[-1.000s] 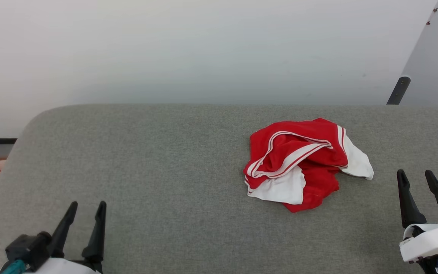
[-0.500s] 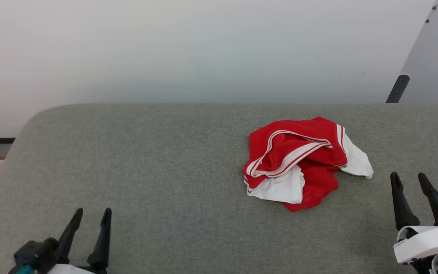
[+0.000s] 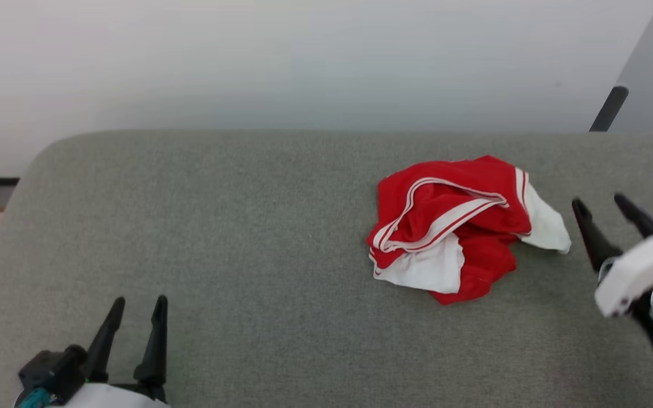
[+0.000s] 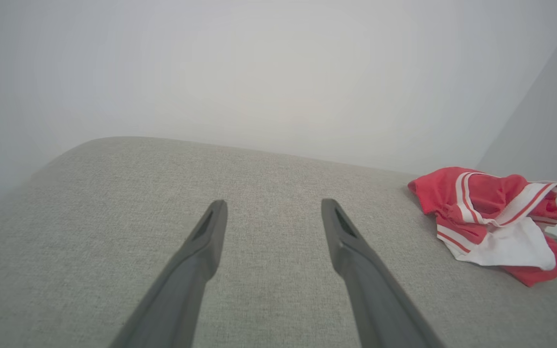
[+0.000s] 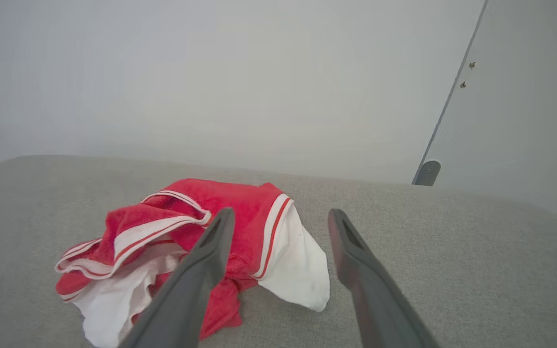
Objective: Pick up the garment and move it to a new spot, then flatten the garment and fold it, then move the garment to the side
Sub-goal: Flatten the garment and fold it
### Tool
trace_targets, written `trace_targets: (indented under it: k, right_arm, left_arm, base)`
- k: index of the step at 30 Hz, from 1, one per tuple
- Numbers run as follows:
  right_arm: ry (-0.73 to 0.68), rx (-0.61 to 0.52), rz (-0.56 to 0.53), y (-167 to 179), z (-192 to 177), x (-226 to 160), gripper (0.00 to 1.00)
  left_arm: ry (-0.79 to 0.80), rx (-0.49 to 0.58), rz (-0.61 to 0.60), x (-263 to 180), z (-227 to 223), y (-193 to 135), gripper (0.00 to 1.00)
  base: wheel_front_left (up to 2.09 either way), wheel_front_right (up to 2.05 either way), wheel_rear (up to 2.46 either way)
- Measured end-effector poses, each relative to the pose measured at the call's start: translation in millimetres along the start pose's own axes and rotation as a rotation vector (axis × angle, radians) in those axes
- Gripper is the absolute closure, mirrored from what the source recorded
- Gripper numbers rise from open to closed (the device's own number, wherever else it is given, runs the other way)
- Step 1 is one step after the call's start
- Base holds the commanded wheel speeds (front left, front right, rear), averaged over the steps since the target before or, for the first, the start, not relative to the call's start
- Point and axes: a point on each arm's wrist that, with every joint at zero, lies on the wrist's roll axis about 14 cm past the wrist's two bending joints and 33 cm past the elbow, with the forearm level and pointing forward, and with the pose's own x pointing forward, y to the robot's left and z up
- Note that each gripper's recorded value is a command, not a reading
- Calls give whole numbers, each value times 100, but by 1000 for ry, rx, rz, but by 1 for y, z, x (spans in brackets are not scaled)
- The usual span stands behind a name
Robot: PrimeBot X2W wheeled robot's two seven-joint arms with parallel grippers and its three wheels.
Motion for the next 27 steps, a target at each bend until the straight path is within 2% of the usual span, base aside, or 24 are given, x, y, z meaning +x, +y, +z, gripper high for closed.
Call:
trace_targets:
  k: [4, 6, 8, 13, 23, 27]
  right_arm:
    - [190, -60, 1, -12, -10, 28, 0]
    - [325, -27, -1, -17, -28, 37, 0]
    - [480, -43, -12, -26, -50, 40, 0]
    - [720, -3, -20, -33, -80, 50, 0]
    - [884, 3, -69, -50, -109, 78, 0]
    - [955, -18, -64, -46, -130, 81, 0]
  left_arm:
    - [10, -10, 3, 10, -6, -1, 0]
    - [15, -14, 6, 14, -9, -1, 0]
    - [24, -20, 10, 18, -13, -1, 0]
    - [48, -25, 43, 21, -22, 6, 0]
    - [98, -39, 73, 28, -42, 12, 0]
    - [117, -45, 79, 30, -49, 13, 0]
  base:
    - [0, 0, 0]
    - [0, 0, 0]
    - [0, 0, 0]
    - [0, 0, 0]
    - [0, 0, 0]
    - [0, 0, 0]
